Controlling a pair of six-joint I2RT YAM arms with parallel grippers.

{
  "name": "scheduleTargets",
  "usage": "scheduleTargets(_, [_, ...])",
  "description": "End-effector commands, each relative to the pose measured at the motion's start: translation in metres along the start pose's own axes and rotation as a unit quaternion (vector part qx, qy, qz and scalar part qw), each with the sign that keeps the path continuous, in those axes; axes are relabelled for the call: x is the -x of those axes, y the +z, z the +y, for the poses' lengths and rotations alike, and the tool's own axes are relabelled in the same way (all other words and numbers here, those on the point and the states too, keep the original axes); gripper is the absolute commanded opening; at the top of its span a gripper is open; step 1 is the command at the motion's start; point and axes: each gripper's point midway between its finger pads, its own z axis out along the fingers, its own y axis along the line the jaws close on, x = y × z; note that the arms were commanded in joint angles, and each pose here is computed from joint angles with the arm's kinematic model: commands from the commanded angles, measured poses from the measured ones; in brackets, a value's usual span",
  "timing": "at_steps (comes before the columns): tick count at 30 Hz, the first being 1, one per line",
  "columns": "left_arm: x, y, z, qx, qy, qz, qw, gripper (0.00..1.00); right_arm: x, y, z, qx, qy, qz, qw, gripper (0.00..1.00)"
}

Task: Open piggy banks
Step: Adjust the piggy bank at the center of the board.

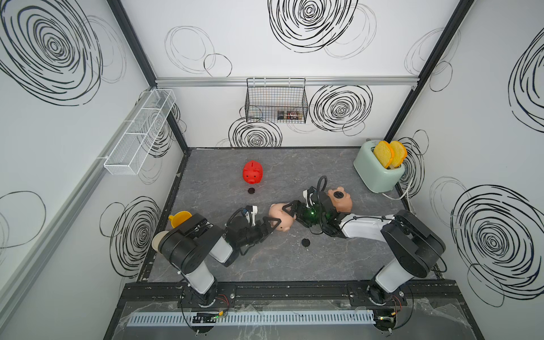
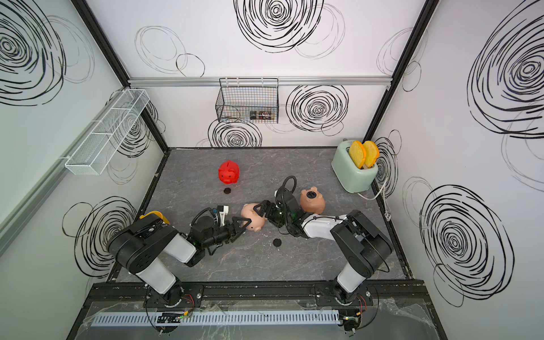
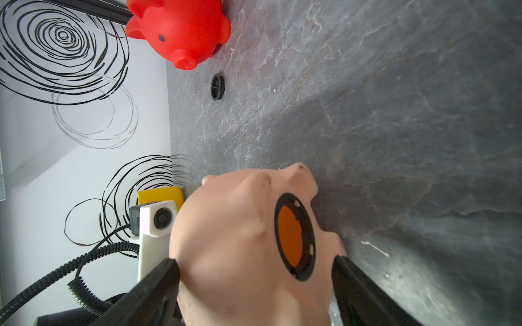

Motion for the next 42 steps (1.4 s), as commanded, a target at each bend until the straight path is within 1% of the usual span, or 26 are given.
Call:
scheduleTargets(1, [0.008,0.0,-0.01,0.0,0.033,-0.006,0.999,0.82,0.003,-0.01,0.003,-0.027,-0.031,0.009,0.999,0.95])
scheduleTargets(6, [0.013,0.0,0.001,0.08,0.08,0.003,0.994,0.8,0.025,-0.044,0.028,-0.026,-0.075,-0.05,0.996,0.96])
scheduleTargets(8, [0.018,-0.003,0.004,0.122,0.102,0.006,0.987,0.8,0.029,-0.057,0.029,-0.031,-0.088,-0.069,0.993,0.96])
scheduleTargets(11, [0.03,-0.009,-0.002,0.173,0.141,0.005,0.975,0.8,0.032,-0.076,0.025,-0.047,-0.101,-0.091,0.99,0.95])
scheduleTargets(16, [0.05,-0.013,-0.019,0.253,0.205,0.01,0.945,0.8,0.034,-0.103,0.013,-0.069,-0.112,-0.117,0.984,0.95])
scheduleTargets(19, [0.057,-0.01,-0.028,0.293,0.234,0.019,0.927,0.81,0.035,-0.117,0.005,-0.073,-0.117,-0.138,0.981,0.95])
scheduleTargets(26, [0.067,0.009,-0.026,0.382,0.29,0.03,0.877,0.82,0.034,-0.142,-0.01,-0.065,-0.128,-0.176,0.974,0.94])
scheduleTargets(30, [0.072,0.022,-0.027,0.415,0.311,0.027,0.855,0.82,0.034,-0.152,-0.016,-0.076,-0.131,-0.184,0.971,0.95])
scheduleTargets(35, [0.077,0.034,-0.032,0.434,0.323,0.02,0.841,0.83,0.033,-0.161,-0.022,-0.082,-0.131,-0.19,0.97,0.95])
scheduleTargets(38, [0.079,0.04,-0.033,0.45,0.332,0.018,0.829,0.84,0.032,-0.163,-0.026,-0.087,-0.132,-0.19,0.969,0.95])
scheduleTargets(40, [0.079,0.046,-0.036,0.45,0.335,0.019,0.828,0.87,0.032,-0.164,-0.028,-0.09,-0.133,-0.189,0.969,0.95])
scheduleTargets(42, [0.076,0.054,-0.038,0.442,0.332,0.026,0.833,0.93,0.032,-0.165,-0.03,-0.092,-0.134,-0.188,0.969,0.94])
